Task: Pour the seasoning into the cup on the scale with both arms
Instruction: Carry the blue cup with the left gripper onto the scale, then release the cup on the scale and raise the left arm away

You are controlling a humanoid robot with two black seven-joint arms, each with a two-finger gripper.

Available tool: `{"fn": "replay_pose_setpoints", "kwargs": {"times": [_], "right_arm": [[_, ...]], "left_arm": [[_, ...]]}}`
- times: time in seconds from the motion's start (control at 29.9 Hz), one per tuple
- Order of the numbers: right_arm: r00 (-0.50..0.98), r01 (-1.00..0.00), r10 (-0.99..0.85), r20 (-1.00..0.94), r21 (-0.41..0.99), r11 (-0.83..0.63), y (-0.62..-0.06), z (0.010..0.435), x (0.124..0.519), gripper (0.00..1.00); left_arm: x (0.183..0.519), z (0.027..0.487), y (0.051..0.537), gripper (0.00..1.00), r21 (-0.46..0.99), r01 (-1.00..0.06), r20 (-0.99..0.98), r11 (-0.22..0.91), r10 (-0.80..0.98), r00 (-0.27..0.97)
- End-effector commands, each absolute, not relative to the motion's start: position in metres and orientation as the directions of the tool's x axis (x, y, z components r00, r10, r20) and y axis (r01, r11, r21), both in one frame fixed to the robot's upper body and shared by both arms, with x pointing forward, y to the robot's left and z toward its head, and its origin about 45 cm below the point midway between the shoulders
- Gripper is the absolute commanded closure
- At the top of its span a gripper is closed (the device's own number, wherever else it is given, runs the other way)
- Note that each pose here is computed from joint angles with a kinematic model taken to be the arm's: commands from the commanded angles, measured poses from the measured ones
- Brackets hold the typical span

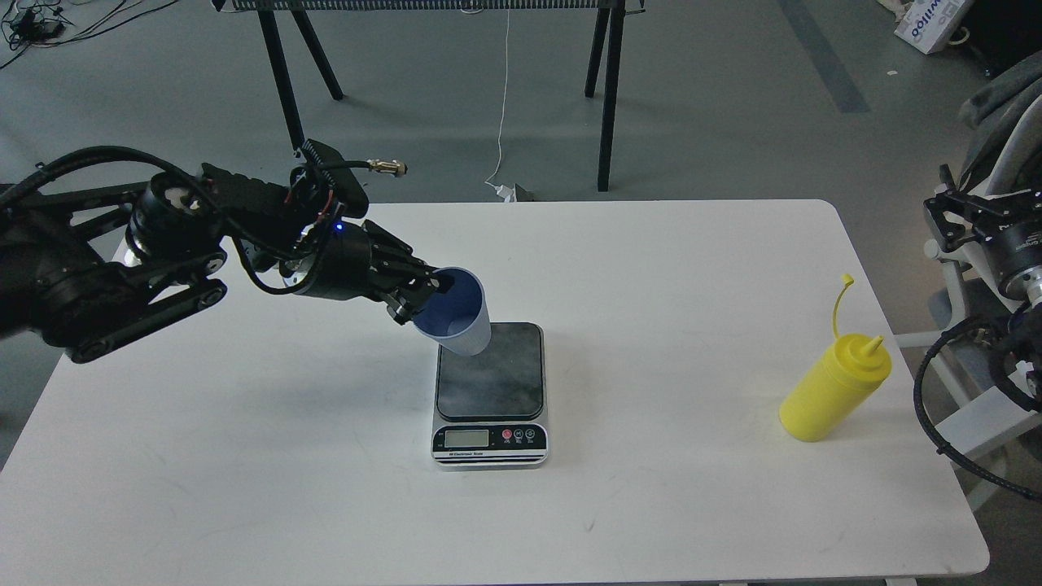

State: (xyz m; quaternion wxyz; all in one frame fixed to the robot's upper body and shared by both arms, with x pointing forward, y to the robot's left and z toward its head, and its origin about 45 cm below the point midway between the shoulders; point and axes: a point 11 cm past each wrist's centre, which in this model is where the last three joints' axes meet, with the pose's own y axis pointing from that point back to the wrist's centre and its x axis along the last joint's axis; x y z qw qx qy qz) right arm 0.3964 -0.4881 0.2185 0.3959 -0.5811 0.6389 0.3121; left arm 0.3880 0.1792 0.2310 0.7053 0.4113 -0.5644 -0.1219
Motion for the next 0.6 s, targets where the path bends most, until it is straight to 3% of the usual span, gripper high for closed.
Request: {"fn": "replay_pose_setpoints", "kwargs": {"times": [0.0,0.13,0.37,0.44,0.57], "right_arm": [[-0.012,-0.987,-0.494,-0.869,-0.067,0.143,-0.493,0.221,0.394,0.01],[-0.013,-0.987,-0.496,-0.868,-0.067,0.145,-0.494,0.221,0.394,0.01],[-0.016,-0.987,-0.493,-0.87,-0.064,0.146,-0.494,0.219,0.393,0.01],[-0.016,-0.987,-0.493,-0.87,-0.064,0.146,-0.494,0.219,0.393,0.01],[-0.016,-0.987,-0.493,-0.87,-0.064,0.146,-0.494,0.219,0.393,0.01]], "left_arm": [[0.383,0.213,0.157,0.94,0.736,-0.244,0.675,0.631,-0.662,0.326],[0.393,0.191,0.176,0.93,0.792,-0.262,0.61,0.551,-0.703,0.365],[0.392,0.187,0.169,0.89,0.794,-0.254,0.607,0.552,-0.707,0.362],[0.393,0.188,0.169,0.81,0.792,-0.255,0.61,0.555,-0.703,0.364],[0.394,0.191,0.167,0.41,0.781,-0.26,0.623,0.567,-0.693,0.362]]}}
